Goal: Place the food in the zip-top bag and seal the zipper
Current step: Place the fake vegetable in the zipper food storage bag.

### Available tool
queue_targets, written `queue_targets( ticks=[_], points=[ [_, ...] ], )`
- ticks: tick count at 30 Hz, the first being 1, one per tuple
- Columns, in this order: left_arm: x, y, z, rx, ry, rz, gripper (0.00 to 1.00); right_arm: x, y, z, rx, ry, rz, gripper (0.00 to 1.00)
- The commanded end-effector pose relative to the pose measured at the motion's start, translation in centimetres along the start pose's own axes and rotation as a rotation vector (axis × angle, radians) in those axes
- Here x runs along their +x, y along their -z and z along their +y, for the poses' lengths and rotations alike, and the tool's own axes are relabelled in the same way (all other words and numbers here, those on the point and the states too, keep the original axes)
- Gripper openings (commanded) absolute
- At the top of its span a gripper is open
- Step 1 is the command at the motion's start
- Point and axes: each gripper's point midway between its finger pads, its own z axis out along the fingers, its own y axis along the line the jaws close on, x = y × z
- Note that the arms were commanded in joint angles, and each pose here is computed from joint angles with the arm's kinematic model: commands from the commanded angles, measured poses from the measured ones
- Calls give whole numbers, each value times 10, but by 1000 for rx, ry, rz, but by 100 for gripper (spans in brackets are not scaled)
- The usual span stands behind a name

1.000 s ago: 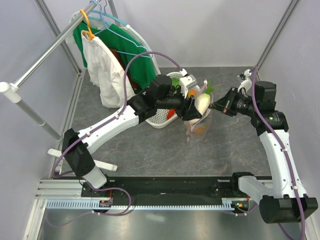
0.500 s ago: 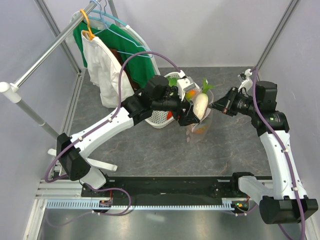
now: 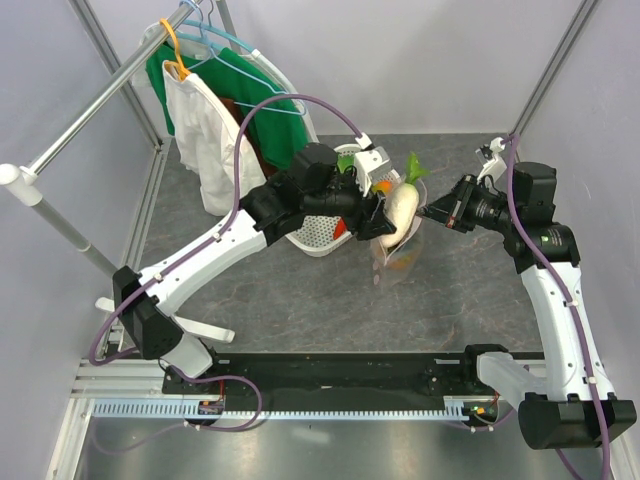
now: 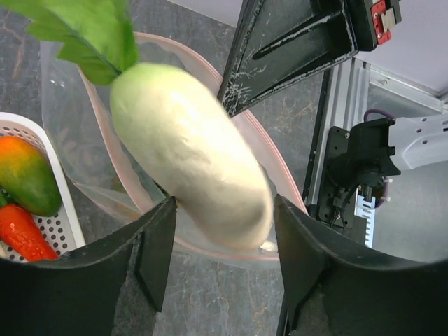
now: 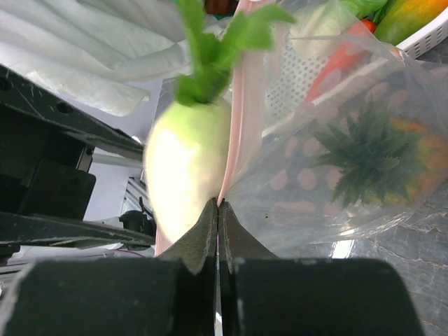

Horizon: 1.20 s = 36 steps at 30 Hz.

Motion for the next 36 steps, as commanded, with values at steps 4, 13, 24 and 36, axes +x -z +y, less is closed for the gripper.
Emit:
queue_targets(
  ticks=[4,13,24,36],
  points=[
    [-25,13,9,-61,-107,-21,76,-14,9,24,-69,80,-41,0],
    [-6,28,26,-127,40,45,73,-14,8,23,-65,86,-41,0],
    [-29,34,137,-419,-110,122,76,-12,11,-3,70,106,-67,0],
    [54,5,243,-490,-723,644,83,-9,6,-23,139,99,-55,0]
  ],
)
